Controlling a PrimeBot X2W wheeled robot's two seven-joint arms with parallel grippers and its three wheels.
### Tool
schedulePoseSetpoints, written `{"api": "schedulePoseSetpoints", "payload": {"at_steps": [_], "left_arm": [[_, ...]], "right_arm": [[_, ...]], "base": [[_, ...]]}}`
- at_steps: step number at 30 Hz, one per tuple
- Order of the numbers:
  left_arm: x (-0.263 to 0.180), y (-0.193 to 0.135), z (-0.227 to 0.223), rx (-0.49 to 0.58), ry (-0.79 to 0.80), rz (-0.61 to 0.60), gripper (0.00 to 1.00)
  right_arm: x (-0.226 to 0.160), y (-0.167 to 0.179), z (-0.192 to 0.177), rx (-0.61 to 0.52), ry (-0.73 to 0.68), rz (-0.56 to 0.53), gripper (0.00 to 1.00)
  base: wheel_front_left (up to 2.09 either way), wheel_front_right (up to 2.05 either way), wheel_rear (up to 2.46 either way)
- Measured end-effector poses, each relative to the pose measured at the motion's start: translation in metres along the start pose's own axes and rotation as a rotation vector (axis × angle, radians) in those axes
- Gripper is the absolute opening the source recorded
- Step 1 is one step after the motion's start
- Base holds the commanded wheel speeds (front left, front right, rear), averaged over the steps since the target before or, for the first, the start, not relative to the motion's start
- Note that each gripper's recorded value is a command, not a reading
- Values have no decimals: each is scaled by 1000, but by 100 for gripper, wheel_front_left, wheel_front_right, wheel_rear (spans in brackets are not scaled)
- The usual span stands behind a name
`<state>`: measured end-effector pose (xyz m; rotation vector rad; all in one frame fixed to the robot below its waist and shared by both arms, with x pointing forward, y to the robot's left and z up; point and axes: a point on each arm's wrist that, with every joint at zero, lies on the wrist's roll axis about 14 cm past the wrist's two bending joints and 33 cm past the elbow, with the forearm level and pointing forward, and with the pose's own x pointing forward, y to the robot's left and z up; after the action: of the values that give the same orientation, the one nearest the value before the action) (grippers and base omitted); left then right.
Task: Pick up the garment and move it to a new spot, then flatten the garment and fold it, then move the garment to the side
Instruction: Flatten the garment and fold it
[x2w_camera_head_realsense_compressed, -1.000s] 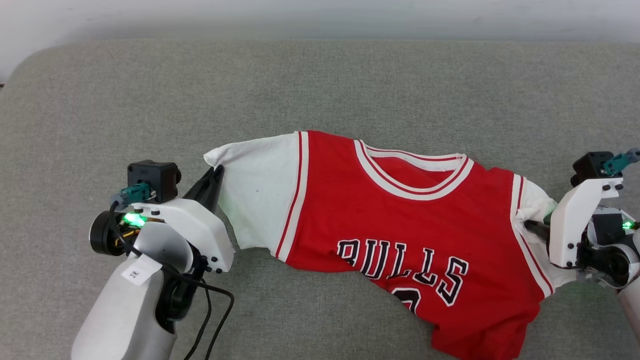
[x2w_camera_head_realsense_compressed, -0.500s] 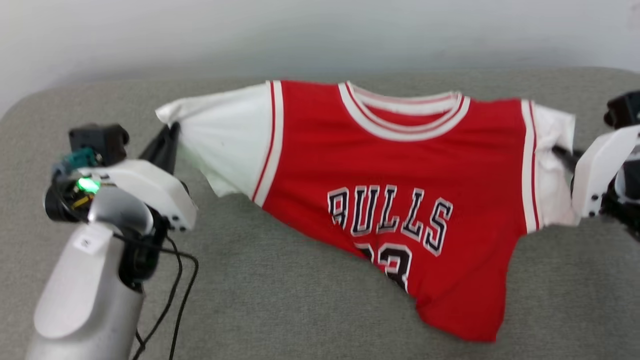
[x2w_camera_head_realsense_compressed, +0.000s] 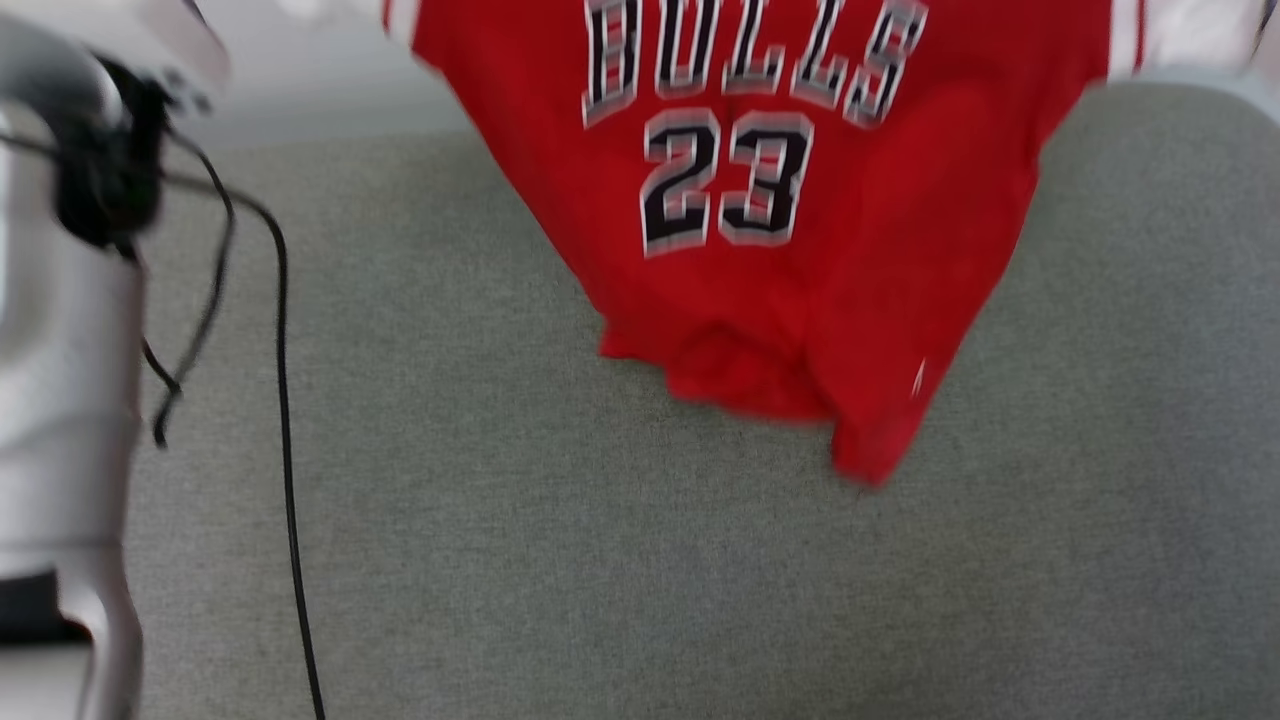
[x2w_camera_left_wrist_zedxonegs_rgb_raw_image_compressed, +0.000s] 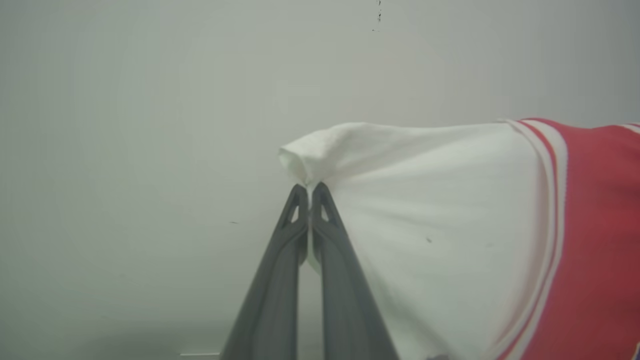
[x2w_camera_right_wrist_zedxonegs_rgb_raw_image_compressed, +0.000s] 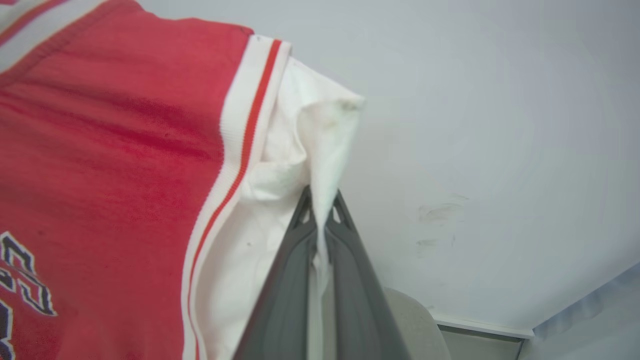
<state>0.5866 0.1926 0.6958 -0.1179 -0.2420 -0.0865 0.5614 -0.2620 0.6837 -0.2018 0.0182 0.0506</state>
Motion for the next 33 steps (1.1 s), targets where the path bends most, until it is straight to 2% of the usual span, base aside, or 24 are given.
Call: {"api": "schedulePoseSetpoints", "payload": {"at_steps": [7, 15, 20, 26, 33], "left_arm": [[53, 11, 45, 25, -152, 16, 0], [92, 24, 40, 78, -197, 22, 0], [108, 34, -1, 75, -154, 29, 0], [115, 39, -68, 51, -54, 21, 0], [102, 43, -127, 0, 72, 19, 0]], "right_arm": [[39, -10, 64, -60, -185, -38, 0], [81, 5, 87, -116, -282, -14, 0], [113, 29, 56, -135, -253, 40, 0], [143, 59, -2, -108, -169, 110, 0], [146, 88, -60, -36, -72, 181, 0]], "base": [[0, 0, 0], [0, 0, 0], [0, 0, 0], [0, 0, 0], [0, 0, 0]]}}
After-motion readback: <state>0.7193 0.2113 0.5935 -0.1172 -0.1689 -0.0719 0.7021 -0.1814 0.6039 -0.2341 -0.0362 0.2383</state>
